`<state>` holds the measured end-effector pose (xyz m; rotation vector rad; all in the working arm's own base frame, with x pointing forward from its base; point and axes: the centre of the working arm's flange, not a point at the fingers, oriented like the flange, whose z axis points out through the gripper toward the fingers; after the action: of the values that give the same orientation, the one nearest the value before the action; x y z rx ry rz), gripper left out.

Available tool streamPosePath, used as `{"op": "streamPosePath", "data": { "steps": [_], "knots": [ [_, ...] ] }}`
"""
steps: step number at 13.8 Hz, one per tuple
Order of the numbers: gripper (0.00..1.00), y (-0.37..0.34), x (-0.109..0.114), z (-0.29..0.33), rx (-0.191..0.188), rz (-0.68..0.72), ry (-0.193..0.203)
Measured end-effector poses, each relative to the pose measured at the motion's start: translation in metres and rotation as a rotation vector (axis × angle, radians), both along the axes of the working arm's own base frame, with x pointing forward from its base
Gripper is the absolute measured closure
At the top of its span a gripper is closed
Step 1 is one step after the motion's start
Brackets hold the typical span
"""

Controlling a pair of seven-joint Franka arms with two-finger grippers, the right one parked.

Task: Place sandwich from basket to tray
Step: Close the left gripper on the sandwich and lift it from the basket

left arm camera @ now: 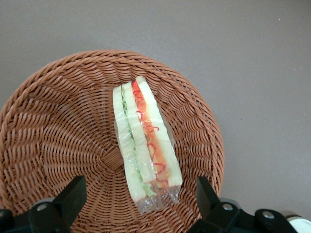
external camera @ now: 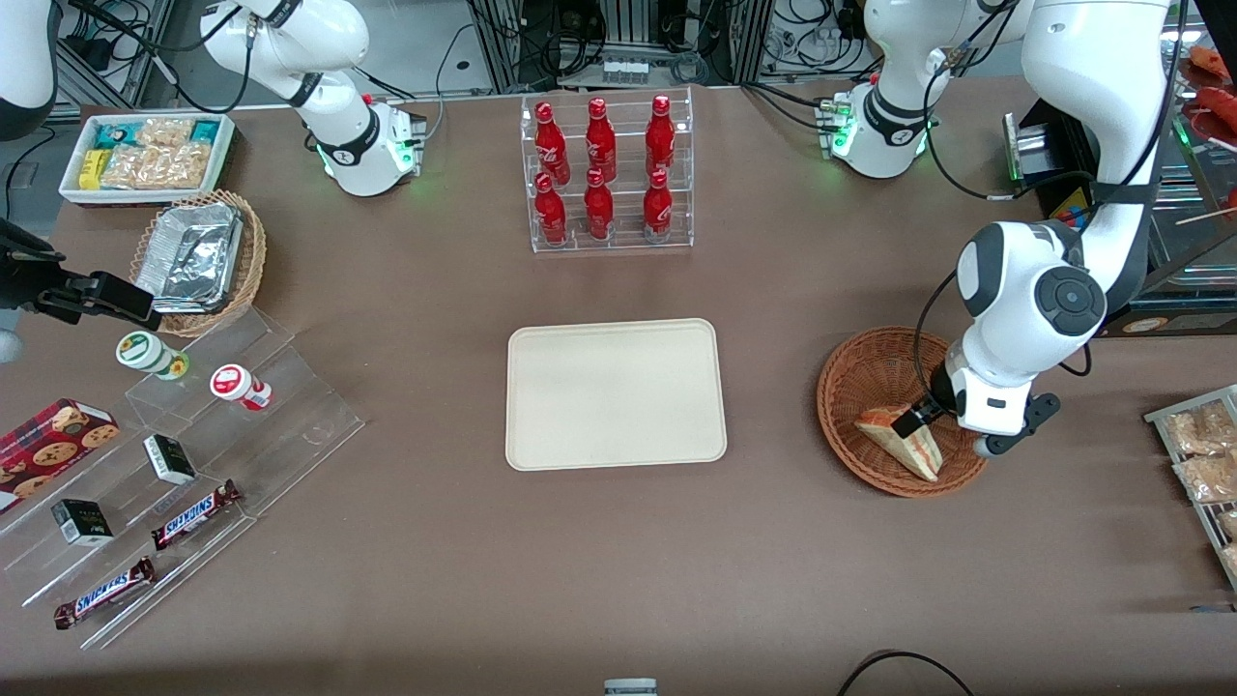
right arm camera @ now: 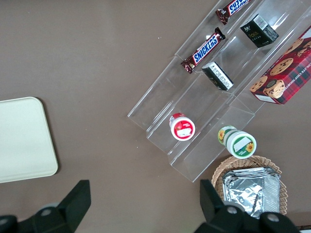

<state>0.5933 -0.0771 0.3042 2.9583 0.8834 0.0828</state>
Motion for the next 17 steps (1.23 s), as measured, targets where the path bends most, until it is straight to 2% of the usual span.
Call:
{"op": "streamPosePath", "data": {
  "steps": [6, 13, 14, 17],
  "knots": [
    [0.00, -0.005, 0.006, -0.016, -0.005, -0.005, 0.007],
    [0.02, -0.014, 0.008, -0.037, -0.010, -0.017, 0.036],
    [0.07, -0.014, 0.008, -0.038, -0.011, -0.018, 0.038],
    [0.43, -0.014, 0.008, -0.039, -0.010, -0.018, 0.041]
  ]
}}
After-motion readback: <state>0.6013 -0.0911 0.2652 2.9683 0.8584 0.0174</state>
